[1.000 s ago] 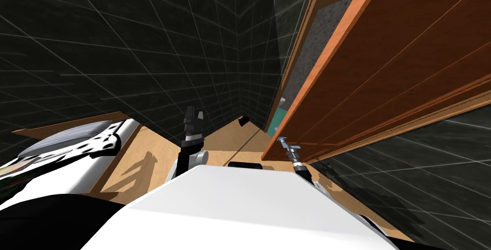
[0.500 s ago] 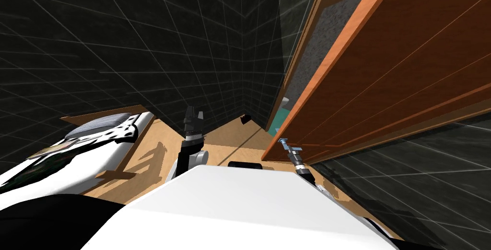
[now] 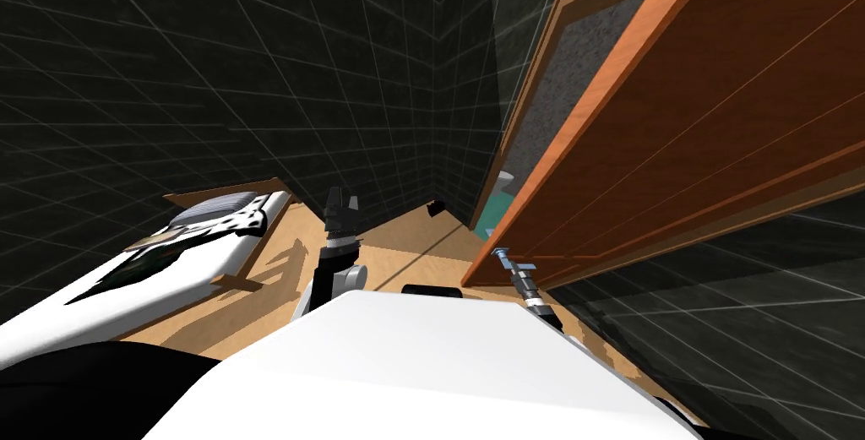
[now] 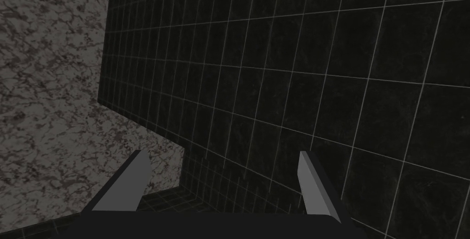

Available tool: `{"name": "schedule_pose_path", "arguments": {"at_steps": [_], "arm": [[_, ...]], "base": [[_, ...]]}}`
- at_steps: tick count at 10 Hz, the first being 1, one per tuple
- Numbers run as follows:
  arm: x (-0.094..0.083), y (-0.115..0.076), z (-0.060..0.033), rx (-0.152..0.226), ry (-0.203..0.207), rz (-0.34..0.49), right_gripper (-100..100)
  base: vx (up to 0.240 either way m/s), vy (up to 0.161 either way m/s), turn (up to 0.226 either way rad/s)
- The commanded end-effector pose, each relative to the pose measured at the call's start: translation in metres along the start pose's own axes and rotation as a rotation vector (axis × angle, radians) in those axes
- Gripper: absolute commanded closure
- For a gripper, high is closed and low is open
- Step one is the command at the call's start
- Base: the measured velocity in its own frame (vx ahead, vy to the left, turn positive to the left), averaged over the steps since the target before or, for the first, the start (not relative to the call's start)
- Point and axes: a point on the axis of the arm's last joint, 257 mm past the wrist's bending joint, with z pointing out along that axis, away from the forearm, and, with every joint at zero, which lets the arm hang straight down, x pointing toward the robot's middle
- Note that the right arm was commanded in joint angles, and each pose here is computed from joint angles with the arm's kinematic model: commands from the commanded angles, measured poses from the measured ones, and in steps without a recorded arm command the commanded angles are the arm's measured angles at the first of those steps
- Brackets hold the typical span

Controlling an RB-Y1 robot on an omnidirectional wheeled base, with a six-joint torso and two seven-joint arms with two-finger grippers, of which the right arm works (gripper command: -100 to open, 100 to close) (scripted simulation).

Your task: Pull the door open

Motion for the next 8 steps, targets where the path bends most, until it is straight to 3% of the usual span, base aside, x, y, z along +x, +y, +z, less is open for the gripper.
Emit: {"name": "schedule_pose_path", "arguments": {"at_steps": [1,3,4,5,8], "arm": [[-0.001,0.002,-0.0066,-0.008,0.007,0.000,100],[-0.002,0.003,-0.0182,-0.009,0.015,0.000,100],[-0.004,-0.003,-0.0237,0.011,0.005,0.003,100],[-0.003,0.003,-0.0250,-0.008,0.020,0.001,100],[0.002,-0.001,-0.0116,-0.002,0.012,0.002,100]], "base": [[-0.165,-0.055,0.213],[-0.167,-0.070,0.145],[-0.126,-0.055,0.053],[-0.146,-0.064,0.113],[-0.130,-0.043,0.094]]}}
